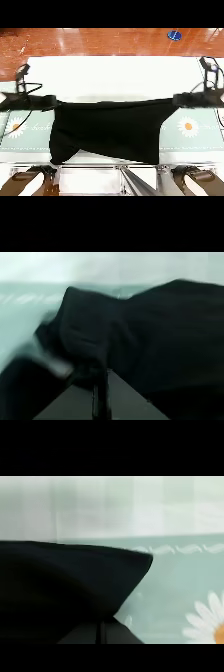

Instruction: Fold the shirts.

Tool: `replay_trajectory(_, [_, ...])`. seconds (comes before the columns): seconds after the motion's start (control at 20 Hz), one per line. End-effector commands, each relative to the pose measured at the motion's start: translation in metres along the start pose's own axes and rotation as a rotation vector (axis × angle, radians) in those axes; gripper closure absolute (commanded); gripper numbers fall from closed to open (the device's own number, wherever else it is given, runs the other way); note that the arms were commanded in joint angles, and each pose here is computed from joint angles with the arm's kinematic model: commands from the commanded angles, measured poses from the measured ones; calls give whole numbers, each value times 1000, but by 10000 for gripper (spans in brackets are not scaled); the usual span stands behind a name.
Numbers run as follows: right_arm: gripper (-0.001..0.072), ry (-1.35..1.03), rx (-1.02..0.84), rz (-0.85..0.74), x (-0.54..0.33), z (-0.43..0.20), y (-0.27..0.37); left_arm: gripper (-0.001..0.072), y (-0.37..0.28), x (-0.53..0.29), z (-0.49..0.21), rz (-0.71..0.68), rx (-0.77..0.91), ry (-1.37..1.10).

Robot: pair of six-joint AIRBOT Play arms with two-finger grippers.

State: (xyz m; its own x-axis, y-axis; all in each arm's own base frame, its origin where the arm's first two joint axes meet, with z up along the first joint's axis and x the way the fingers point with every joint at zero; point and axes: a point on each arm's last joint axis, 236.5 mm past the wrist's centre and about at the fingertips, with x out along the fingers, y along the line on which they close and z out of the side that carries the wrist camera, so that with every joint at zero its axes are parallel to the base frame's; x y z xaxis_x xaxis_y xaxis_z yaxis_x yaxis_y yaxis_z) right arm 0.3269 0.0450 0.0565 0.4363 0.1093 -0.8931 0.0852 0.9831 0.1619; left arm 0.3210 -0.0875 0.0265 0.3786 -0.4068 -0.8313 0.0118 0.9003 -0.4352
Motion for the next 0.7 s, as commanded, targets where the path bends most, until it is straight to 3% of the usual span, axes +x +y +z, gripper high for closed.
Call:
replay_trajectory(0.0, [694, 24, 149, 142, 60, 45, -4, 677, -1, 58, 27, -91, -77, 84])
replay_trajectory(0.05, [672, 35, 177, 185, 69, 54, -1, 556, 0, 67, 32, -98, -80, 126])
replay_trajectory(0.1, [480, 40, 191, 230, 75, 64, 4, 315, -1, 71, 34, -109, -78, 172])
replay_trajectory(0.15, [285, 44, 195, 267, 76, 73, 10, 201, -3, 70, 38, -121, -69, 215])
replay_trajectory(0.35, [302, -1, 165, 286, 24, 117, -1, 201, 14, 25, 67, -98, -49, 228])
replay_trajectory(0.45, [303, -34, 145, 248, -18, 125, -28, 202, 48, -6, 66, -57, -150, 223])
replay_trajectory(0.65, [303, 13, 156, 74, -35, 64, -86, 202, 111, -38, 22, -20, -383, 157])
